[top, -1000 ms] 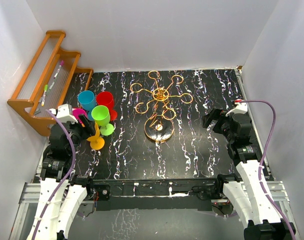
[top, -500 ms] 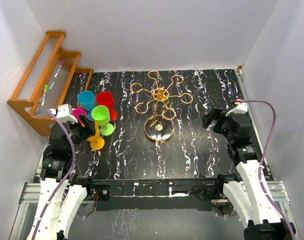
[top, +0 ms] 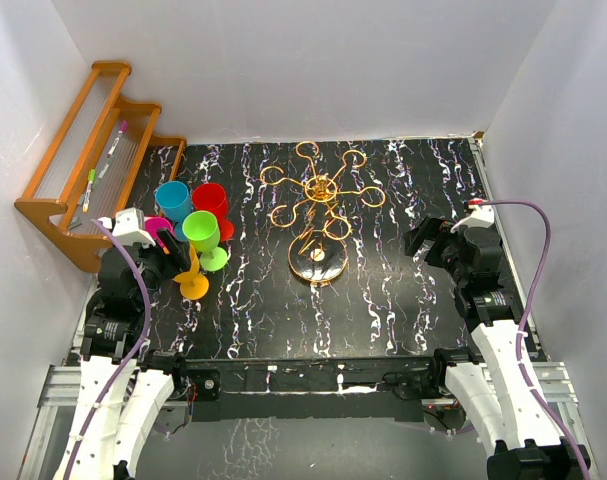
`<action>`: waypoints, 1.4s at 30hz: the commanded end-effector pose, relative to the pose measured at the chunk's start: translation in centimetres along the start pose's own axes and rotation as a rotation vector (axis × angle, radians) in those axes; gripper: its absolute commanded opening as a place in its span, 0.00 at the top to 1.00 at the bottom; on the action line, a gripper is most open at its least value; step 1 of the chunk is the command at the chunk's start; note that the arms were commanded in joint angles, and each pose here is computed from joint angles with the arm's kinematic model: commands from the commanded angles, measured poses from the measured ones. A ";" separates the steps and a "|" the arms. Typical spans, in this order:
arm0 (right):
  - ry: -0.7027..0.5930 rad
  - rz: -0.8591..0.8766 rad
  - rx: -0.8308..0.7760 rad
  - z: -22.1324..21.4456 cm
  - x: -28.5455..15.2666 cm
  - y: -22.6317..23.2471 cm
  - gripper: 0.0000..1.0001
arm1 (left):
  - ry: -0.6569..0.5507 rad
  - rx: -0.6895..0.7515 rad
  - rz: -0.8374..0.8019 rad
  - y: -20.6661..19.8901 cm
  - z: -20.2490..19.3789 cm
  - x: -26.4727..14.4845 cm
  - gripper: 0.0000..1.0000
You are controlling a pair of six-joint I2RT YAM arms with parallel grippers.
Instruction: Take the wine glass off the wine glass rack
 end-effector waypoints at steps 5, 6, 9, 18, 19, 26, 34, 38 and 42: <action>-0.041 -0.002 -0.004 0.7 0.0 0.0 0.02 | -0.004 0.000 -0.001 0.0 0.1 0.0 0.40; -0.041 -0.002 -0.004 0.7 0.0 0.0 0.02 | -0.004 0.000 -0.001 0.0 0.1 0.0 0.40; -0.041 -0.002 -0.004 0.7 0.0 0.0 0.02 | -0.004 0.000 -0.001 0.0 0.1 0.0 0.40; -0.041 -0.002 -0.004 0.7 0.0 0.0 0.02 | -0.004 0.000 -0.001 0.0 0.1 0.0 0.40; -0.041 -0.002 -0.004 0.7 0.0 0.0 0.02 | -0.004 0.000 -0.001 0.0 0.1 0.0 0.40; -0.041 -0.002 -0.004 0.7 0.0 0.0 0.02 | -0.004 0.000 -0.001 0.0 0.1 0.0 0.40; -0.041 -0.002 -0.004 0.7 0.0 0.0 0.02 | -0.004 0.000 -0.001 0.0 0.1 0.0 0.40; -0.007 0.005 0.005 0.2 0.0 0.1 0.02 | 0.001 0.000 0.000 0.0 0.0 0.0 0.40; -0.025 0.025 0.031 0.6 -0.2 0.4 0.02 | 0.005 0.000 -0.001 0.0 0.0 0.1 0.40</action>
Point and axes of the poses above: each gripper's point midway between its finger pads, its own x axis out along the fingers, its own y axis along the line the jaws close on, z = x × y, the point moved 9 cm from there along -x, back along the fingers, and after that the axes turned 15 degrees about -x, right-handed, at the moved point
